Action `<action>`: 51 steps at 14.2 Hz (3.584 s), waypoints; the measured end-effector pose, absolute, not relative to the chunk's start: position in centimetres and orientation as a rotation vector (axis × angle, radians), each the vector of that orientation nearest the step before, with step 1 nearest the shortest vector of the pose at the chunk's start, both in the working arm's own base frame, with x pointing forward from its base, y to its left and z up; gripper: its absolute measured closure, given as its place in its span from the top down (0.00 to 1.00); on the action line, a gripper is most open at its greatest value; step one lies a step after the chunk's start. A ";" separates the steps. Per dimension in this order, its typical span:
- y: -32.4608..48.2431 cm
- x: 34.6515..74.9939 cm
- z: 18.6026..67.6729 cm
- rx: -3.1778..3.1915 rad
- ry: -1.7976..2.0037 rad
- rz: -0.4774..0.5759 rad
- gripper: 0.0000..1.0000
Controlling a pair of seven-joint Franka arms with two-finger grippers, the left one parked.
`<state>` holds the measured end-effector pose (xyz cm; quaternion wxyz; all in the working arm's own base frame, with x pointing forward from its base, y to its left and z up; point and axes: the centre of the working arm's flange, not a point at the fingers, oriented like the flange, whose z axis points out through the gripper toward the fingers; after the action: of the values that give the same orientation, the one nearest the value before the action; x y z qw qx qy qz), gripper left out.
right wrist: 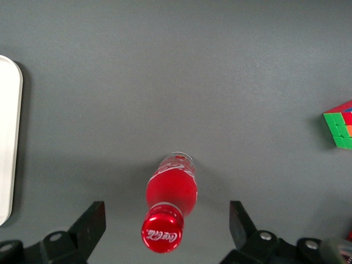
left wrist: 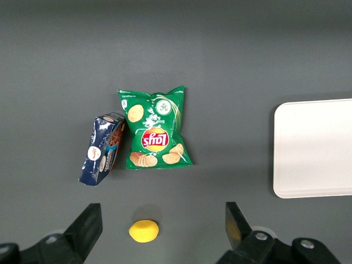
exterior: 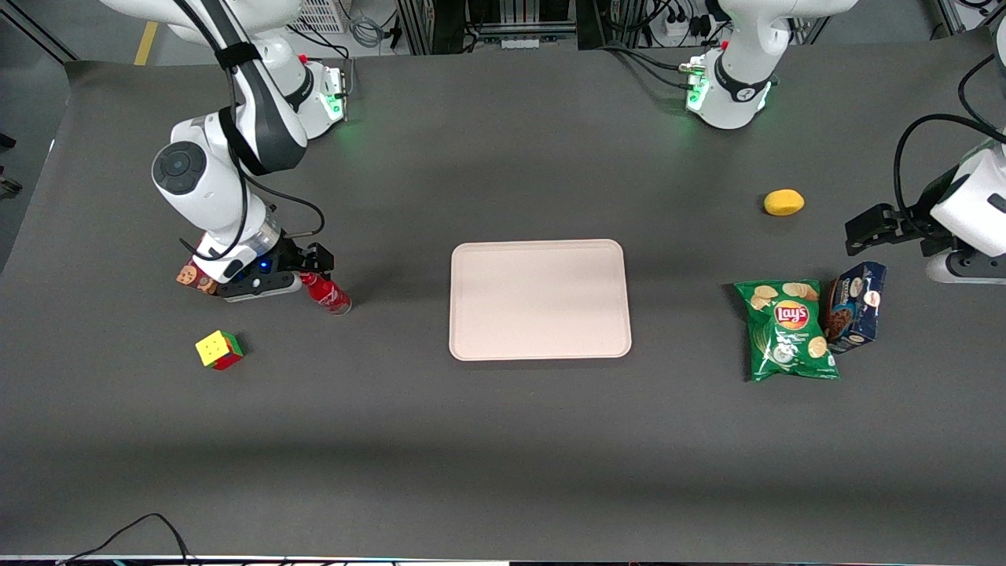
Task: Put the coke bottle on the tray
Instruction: 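Lower the open right gripper over the lying red Coca-Cola bottle, then close the right gripper around the bottle's body and lift it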
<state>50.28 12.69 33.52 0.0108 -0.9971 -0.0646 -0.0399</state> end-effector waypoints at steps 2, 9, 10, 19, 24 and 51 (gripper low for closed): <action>12.7 50.1 33.0 -3.109 -0.201 -0.139 1.00; 12.6 49.8 31.0 -3.103 -0.203 -0.168 1.00; 12.7 49.8 30.8 -3.102 -0.204 -0.173 1.00; 12.7 49.0 29.6 -3.108 -0.210 -0.131 1.00; 12.7 48.9 29.3 -3.110 -0.211 -0.121 0.93; 15.0 49.8 58.4 -3.113 -0.265 0.022 0.47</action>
<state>49.83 15.01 58.41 0.0088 -0.9963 -0.0849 0.0071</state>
